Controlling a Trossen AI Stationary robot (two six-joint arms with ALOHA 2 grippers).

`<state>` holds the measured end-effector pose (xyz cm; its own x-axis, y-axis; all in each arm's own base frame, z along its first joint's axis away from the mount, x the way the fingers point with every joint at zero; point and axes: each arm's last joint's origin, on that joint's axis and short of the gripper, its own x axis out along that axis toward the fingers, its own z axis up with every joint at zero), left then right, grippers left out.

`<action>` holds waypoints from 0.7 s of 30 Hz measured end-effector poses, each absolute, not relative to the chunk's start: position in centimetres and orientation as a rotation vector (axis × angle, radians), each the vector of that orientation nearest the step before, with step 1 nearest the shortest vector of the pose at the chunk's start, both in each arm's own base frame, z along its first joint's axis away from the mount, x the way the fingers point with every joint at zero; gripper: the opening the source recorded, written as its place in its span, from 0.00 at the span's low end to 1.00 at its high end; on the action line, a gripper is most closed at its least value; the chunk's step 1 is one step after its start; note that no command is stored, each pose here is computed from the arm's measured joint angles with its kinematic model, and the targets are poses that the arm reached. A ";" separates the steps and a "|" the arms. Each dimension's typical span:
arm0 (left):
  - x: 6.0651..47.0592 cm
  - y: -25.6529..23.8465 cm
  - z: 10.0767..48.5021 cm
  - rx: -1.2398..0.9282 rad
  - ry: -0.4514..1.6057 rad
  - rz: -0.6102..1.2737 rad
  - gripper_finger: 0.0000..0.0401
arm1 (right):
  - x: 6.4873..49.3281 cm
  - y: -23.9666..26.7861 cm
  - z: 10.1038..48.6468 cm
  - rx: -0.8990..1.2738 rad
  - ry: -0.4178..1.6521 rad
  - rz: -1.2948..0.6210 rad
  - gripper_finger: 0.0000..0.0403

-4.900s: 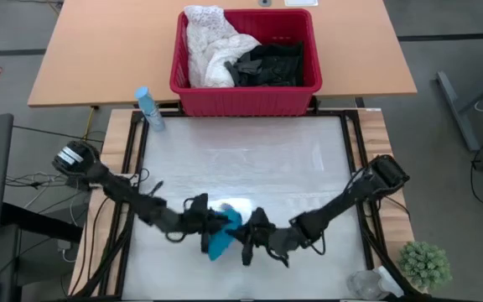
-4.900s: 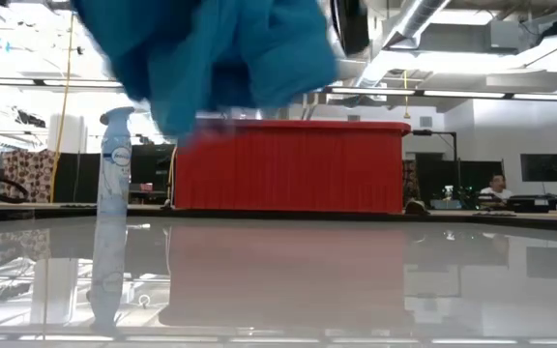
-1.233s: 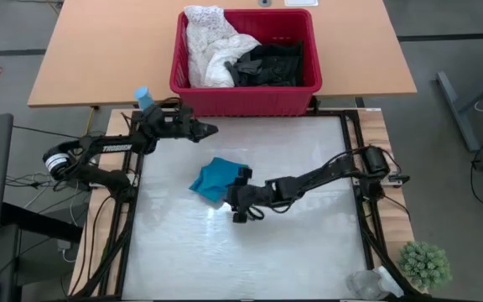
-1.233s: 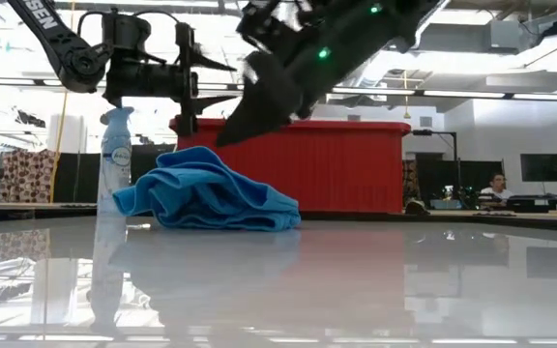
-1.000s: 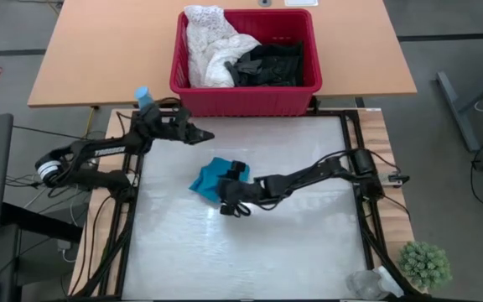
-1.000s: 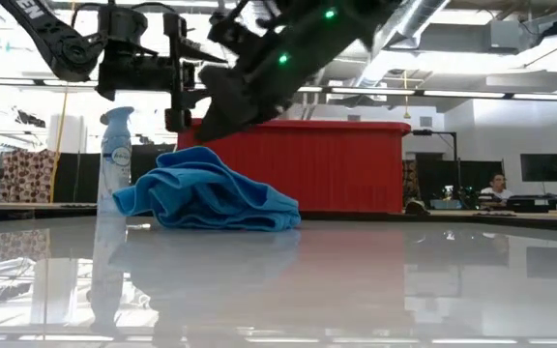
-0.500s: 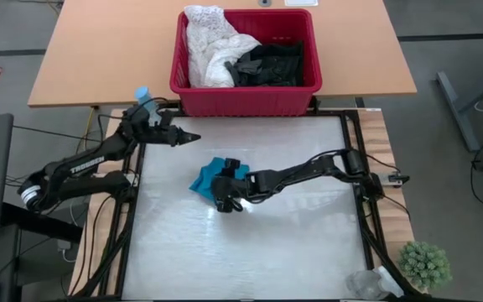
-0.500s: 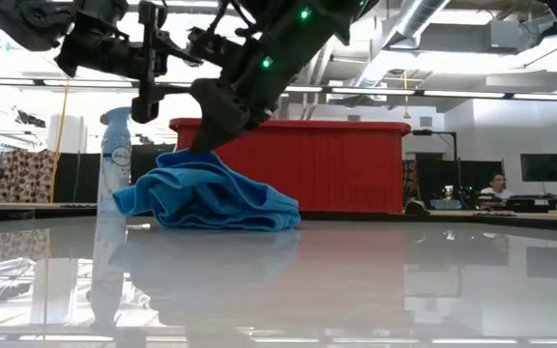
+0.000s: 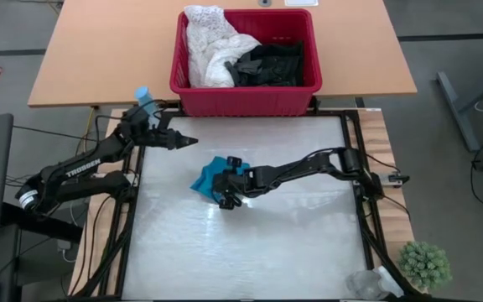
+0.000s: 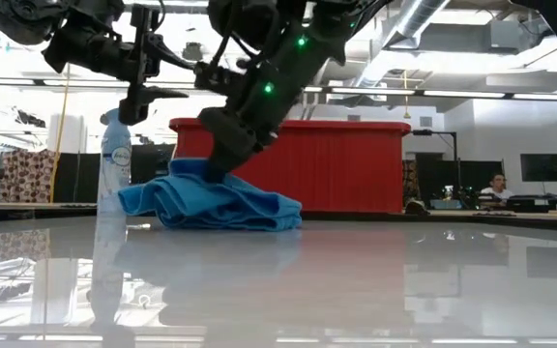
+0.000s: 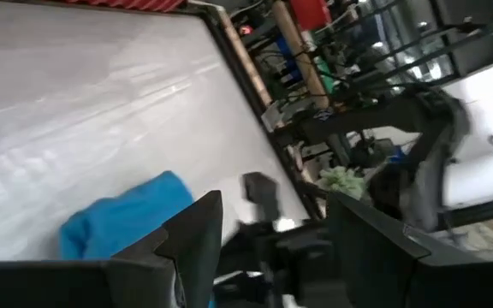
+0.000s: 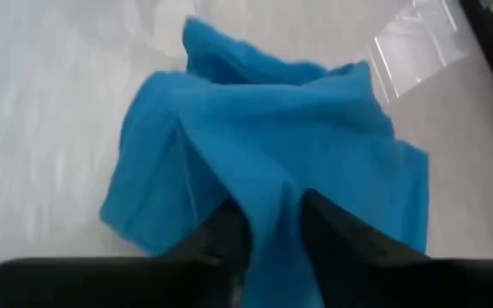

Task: Fold laundry
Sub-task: Fold the blue shorts

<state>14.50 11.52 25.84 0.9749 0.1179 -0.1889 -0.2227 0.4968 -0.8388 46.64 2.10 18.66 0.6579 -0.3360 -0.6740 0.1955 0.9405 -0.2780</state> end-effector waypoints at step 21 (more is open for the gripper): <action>14.4 11.7 25.5 -1.002 0.116 0.297 0.49 | 48.6 -0.8 26.0 -0.033 0.684 -0.214 0.06</action>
<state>14.39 11.69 25.46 0.9538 0.1921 -0.2310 -0.2978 0.5029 -0.8114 48.56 -0.76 26.00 0.7539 -0.2070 -0.6235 0.1852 0.9775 -0.1006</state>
